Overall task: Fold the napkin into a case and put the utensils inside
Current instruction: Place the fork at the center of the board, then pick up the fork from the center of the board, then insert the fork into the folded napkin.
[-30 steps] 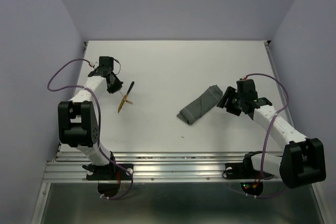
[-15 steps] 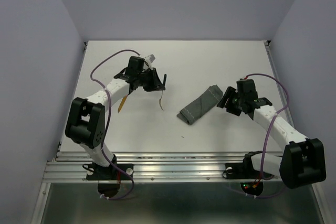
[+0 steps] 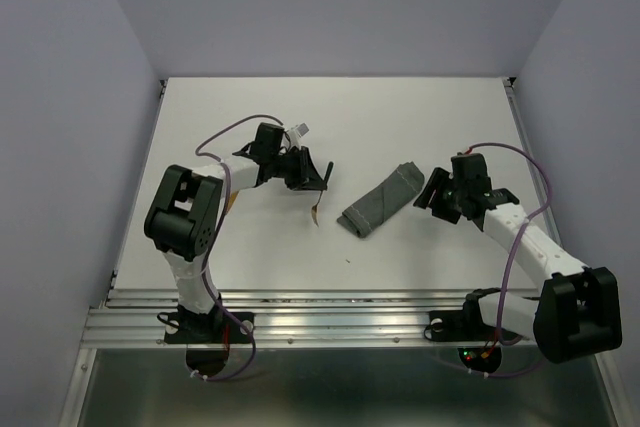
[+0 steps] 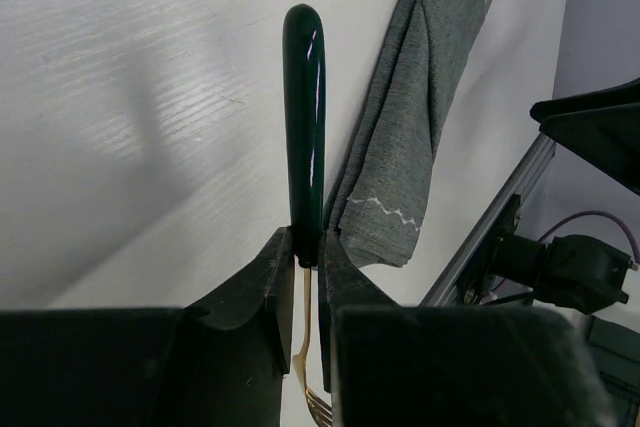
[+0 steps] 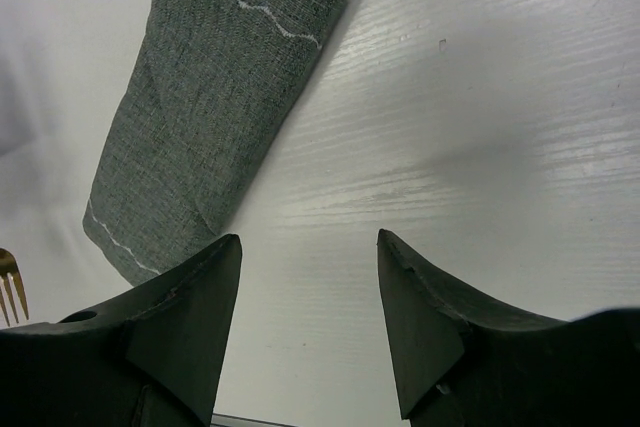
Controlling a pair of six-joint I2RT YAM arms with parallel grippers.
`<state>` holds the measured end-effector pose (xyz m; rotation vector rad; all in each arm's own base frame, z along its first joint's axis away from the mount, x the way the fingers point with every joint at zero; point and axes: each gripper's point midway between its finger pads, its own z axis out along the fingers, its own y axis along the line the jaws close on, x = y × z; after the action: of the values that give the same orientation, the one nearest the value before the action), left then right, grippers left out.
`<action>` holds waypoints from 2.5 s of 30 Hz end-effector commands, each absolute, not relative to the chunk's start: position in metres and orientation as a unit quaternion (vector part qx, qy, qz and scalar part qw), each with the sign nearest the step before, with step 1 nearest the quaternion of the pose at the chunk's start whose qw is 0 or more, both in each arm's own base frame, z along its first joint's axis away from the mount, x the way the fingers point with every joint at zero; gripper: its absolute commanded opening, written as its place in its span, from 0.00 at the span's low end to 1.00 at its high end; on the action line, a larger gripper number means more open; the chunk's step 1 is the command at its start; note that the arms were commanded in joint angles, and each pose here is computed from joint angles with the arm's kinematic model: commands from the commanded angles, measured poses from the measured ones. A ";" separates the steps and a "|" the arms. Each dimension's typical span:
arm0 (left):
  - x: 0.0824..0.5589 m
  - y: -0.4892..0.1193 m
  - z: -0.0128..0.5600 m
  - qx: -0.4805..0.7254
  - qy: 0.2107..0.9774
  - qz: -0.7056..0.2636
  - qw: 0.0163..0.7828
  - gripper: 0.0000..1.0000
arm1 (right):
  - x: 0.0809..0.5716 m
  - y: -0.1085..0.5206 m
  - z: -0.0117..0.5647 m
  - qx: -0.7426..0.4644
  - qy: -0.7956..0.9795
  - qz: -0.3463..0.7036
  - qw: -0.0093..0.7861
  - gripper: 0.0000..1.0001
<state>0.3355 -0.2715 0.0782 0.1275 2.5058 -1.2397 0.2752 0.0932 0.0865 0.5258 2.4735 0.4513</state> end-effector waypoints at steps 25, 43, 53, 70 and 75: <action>0.350 -0.227 0.085 -0.008 0.950 -0.068 0.305 0.68 | 0.274 0.090 0.087 0.199 0.922 0.166 0.287 0.63; 0.346 -0.260 0.028 0.046 0.961 -0.053 0.267 0.50 | 0.271 0.089 0.087 0.200 0.922 0.165 0.288 0.64; 0.352 -0.268 0.029 0.093 0.956 -0.061 0.273 0.09 | 0.282 0.088 0.091 0.199 0.923 0.158 0.291 0.64; 0.326 -0.301 0.128 0.193 0.896 -0.215 0.337 0.00 | 0.382 0.056 0.092 0.260 0.913 0.090 0.301 0.48; 0.312 -0.323 0.151 0.233 0.878 -0.257 0.330 0.00 | 0.405 0.038 0.079 0.284 0.910 0.062 0.294 0.44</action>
<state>0.3225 -0.2965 0.1129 0.4880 2.3923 -0.5382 0.3800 0.0562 0.0712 0.7042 2.4954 0.2346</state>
